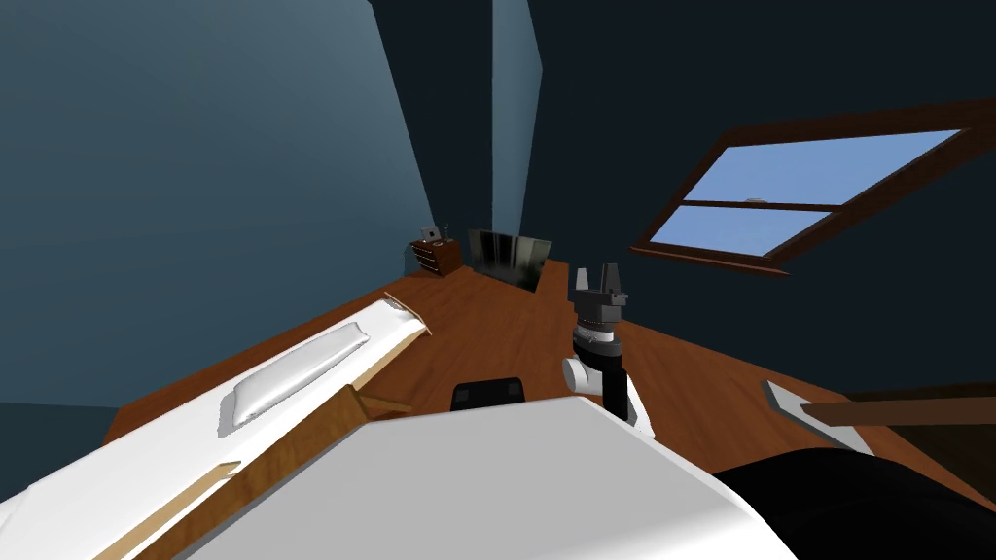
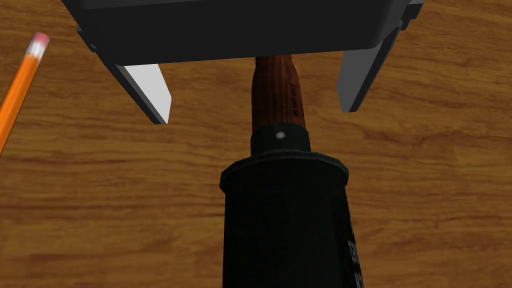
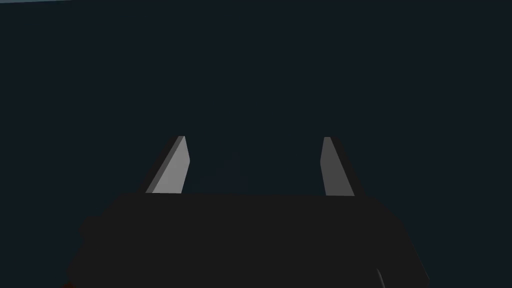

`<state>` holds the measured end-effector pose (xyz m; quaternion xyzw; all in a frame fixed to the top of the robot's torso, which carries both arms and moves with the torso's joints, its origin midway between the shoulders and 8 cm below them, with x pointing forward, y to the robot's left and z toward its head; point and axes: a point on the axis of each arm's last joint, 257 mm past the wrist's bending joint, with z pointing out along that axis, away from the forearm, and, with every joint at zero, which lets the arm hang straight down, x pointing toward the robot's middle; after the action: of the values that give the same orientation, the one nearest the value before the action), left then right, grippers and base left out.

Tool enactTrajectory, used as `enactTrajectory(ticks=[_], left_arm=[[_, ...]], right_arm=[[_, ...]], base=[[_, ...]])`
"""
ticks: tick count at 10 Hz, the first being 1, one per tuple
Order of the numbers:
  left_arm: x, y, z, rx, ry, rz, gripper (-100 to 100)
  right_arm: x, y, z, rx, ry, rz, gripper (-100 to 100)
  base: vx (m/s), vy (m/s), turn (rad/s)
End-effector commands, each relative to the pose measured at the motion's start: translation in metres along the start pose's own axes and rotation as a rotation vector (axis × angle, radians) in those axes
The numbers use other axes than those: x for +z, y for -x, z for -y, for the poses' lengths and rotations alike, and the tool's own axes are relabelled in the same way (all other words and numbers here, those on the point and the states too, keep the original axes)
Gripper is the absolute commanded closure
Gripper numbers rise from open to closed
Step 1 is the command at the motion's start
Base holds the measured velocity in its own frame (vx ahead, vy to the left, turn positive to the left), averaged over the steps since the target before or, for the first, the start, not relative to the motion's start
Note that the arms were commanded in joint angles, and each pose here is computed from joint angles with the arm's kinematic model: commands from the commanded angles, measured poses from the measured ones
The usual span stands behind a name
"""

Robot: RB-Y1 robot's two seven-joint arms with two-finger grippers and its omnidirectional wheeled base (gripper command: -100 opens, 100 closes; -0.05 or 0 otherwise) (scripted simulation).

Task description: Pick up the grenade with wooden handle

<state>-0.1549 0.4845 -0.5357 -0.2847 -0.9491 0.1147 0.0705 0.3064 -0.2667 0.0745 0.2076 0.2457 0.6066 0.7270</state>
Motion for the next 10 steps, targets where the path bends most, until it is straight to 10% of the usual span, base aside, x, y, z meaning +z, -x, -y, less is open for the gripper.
enactTrajectory(ticks=[1,10], left_arm=[[-0.001,0.004,0.0,-0.045,0.002,0.019,-100],[0.007,0.022,0.011,-0.108,0.009,0.072,-100]], right_arm=[[0.0,0.0,0.0,0.0,0.0,0.0,0],[0.0,0.0,0.0,0.0,0.0,0.0,0]], base=[[0.039,-0.056,-0.157],[0.005,-0.008,-0.022]])
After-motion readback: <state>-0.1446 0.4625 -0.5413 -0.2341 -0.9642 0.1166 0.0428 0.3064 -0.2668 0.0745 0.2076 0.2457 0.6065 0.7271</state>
